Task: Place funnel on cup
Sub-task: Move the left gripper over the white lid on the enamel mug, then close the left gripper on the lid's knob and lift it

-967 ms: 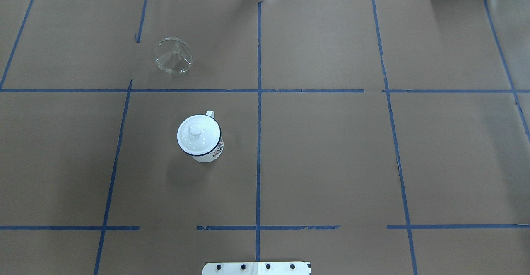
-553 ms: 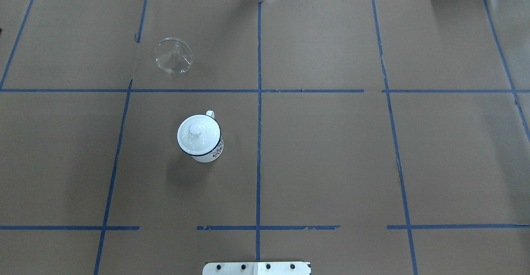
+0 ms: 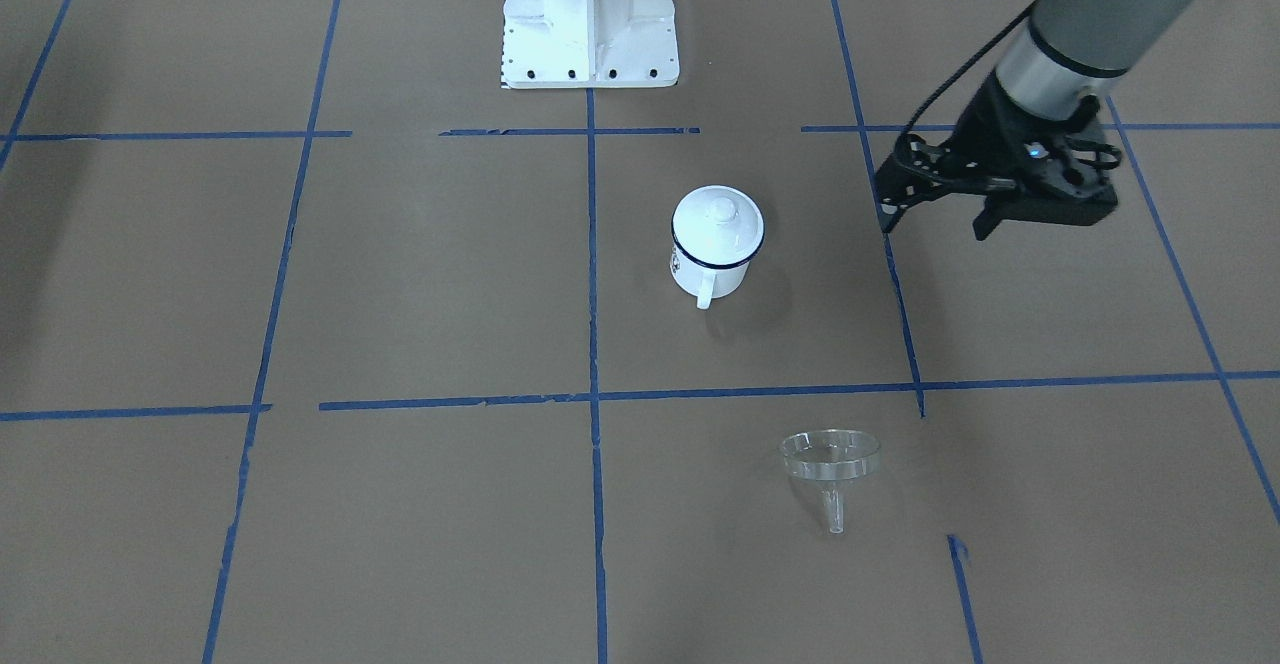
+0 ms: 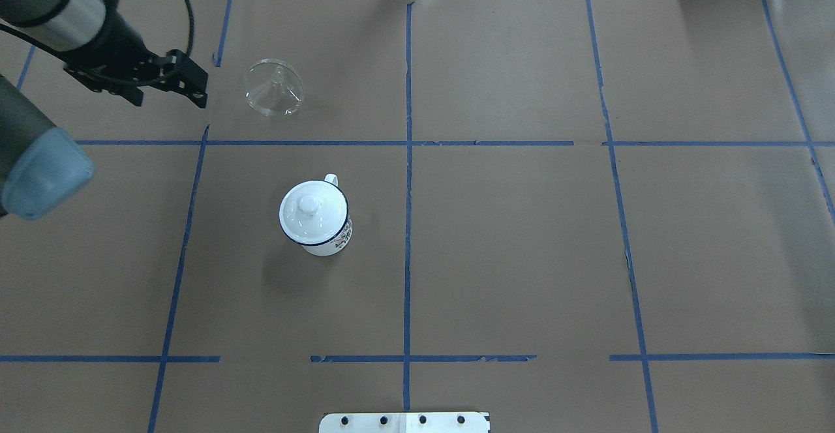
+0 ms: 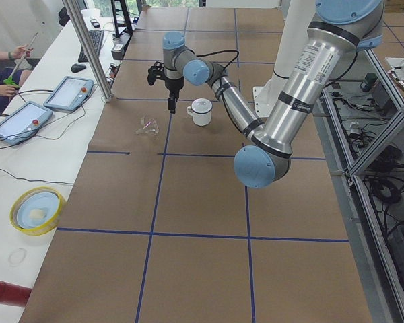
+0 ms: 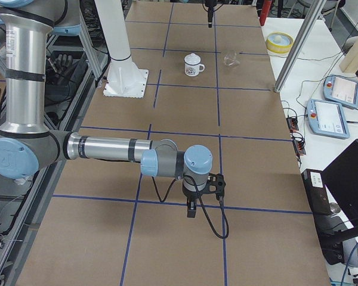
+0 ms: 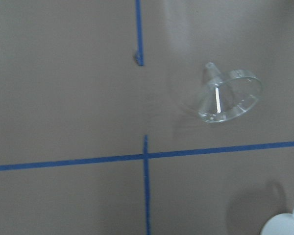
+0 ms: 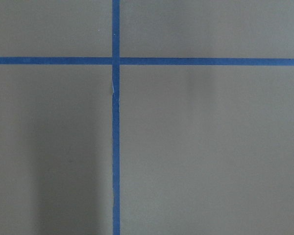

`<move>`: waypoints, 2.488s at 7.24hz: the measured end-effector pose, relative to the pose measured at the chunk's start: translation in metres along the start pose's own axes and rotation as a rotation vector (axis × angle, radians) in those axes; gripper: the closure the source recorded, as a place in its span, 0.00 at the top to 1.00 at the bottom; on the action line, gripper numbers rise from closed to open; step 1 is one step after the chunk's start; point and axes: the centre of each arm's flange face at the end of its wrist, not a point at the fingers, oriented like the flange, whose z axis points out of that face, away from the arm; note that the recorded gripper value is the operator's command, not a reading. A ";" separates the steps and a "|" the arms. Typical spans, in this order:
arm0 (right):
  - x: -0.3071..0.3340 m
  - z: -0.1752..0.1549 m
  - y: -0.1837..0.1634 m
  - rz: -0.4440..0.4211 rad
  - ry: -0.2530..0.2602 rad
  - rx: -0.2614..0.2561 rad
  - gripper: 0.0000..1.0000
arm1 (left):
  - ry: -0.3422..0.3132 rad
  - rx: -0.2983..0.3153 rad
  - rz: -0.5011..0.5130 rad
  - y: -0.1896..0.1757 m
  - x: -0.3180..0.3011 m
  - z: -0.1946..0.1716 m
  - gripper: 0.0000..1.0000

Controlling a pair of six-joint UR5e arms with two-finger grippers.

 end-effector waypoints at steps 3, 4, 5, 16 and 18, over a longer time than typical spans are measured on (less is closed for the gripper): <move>0.000 0.000 0.000 0.000 0.000 0.000 1.00 | 0.012 -0.041 -0.088 0.036 0.091 0.040 0.98; 0.000 0.000 0.000 0.000 0.000 0.000 1.00 | 0.000 -0.046 -0.118 0.051 0.114 0.056 0.89; 0.000 0.000 0.000 0.000 0.000 0.000 1.00 | -0.014 -0.049 -0.132 0.063 0.129 0.071 0.83; 0.000 0.000 0.000 0.000 0.000 0.000 1.00 | -0.043 -0.085 -0.141 0.079 0.147 0.108 0.05; 0.000 0.000 0.000 0.000 0.000 0.000 1.00 | -0.034 -0.080 -0.137 0.080 0.149 0.103 0.00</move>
